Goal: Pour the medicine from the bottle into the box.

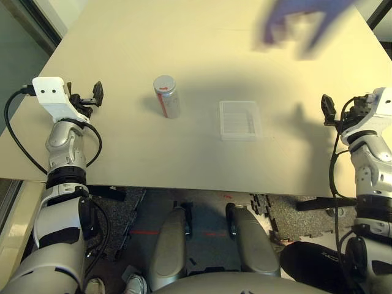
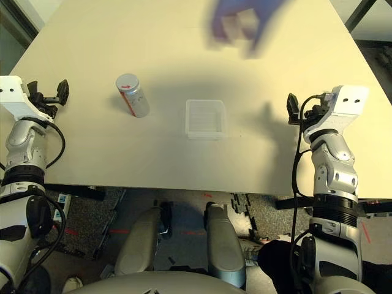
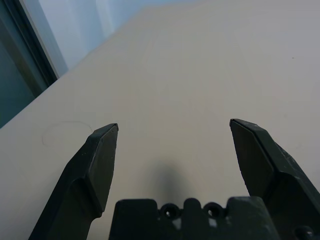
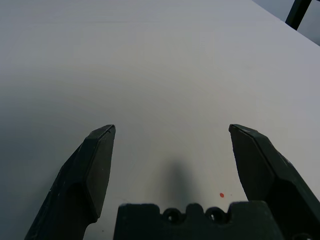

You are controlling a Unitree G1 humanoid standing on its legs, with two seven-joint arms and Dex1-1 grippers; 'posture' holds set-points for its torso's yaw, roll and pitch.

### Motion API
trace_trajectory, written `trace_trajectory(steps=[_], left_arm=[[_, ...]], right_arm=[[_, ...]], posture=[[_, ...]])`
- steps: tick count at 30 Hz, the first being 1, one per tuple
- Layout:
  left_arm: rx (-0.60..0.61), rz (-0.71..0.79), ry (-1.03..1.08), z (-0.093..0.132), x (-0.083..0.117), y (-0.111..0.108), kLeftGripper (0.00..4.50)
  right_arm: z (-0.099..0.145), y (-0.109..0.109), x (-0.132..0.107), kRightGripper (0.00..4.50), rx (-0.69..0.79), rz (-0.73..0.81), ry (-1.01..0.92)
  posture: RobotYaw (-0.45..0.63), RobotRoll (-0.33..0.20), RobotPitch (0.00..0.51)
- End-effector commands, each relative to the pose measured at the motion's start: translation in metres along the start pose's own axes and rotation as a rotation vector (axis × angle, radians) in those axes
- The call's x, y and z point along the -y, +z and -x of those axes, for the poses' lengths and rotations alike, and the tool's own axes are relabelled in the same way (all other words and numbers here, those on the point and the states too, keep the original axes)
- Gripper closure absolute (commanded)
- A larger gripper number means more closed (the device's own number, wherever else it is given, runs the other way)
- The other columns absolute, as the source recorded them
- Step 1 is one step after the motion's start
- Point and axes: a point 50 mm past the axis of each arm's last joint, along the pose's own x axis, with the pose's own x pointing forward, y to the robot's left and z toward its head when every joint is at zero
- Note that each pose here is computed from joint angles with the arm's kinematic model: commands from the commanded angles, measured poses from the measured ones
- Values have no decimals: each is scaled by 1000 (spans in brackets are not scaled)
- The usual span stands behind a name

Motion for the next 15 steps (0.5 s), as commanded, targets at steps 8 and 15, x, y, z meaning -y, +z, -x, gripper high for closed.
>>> trace_trajectory(steps=[8,15], left_arm=[[6,43,-124,-12,21,7,22],[-74,129,-448,-7,39,23,22]], right_arm=[[4,5,6,0,12,6,7],[0,27,-12,0,-5,46,176]], posture=[[-144,0,227],[-125,0,226]])
